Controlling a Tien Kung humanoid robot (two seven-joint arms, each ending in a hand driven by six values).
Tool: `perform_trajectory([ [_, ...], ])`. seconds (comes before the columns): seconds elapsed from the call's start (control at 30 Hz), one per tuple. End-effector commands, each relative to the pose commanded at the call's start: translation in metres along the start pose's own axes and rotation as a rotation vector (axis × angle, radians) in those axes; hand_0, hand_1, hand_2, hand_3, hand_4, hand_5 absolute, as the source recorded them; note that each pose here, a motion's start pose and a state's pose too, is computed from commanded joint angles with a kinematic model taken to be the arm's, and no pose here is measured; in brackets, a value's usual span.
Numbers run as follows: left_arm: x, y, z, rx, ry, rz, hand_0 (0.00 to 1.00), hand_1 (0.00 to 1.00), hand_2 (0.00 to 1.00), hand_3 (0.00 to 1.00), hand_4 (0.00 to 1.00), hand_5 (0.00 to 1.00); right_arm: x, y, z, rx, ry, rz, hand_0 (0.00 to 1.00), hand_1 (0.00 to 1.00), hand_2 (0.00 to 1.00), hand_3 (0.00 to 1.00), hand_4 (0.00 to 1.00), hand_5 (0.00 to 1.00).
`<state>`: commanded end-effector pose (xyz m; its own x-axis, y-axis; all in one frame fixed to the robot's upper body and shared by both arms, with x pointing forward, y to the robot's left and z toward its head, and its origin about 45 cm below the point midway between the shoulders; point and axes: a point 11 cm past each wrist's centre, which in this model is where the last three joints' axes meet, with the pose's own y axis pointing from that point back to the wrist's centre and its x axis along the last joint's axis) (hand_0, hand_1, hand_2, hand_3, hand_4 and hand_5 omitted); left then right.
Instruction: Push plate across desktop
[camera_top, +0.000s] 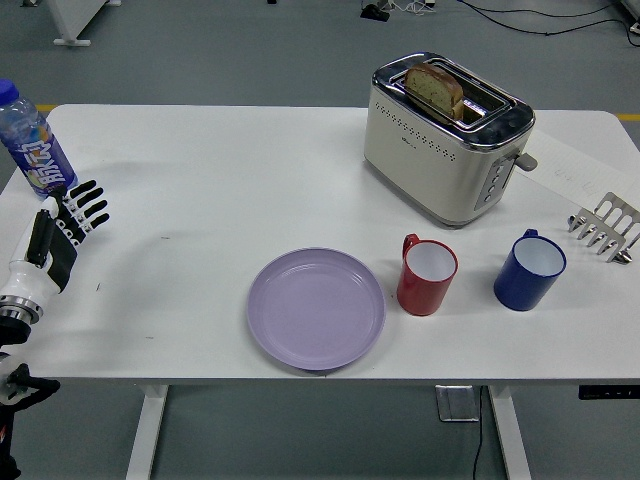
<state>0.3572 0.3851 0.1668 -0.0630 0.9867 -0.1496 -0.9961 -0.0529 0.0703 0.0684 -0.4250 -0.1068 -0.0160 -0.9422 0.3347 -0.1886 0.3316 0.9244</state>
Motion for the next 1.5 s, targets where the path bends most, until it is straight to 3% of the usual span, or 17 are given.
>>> perform_trajectory([
  [1.5, 0.006, 0.004, -0.013, 0.050, -0.005, 0.048, 0.785, 0.826, 0.816, 0.751, 0.537, 0.998, 0.001, 0.000, 0.003, -0.009, -0.001, 0.002, 0.658, 0.644, 0.722, 0.679, 0.284, 0.288],
])
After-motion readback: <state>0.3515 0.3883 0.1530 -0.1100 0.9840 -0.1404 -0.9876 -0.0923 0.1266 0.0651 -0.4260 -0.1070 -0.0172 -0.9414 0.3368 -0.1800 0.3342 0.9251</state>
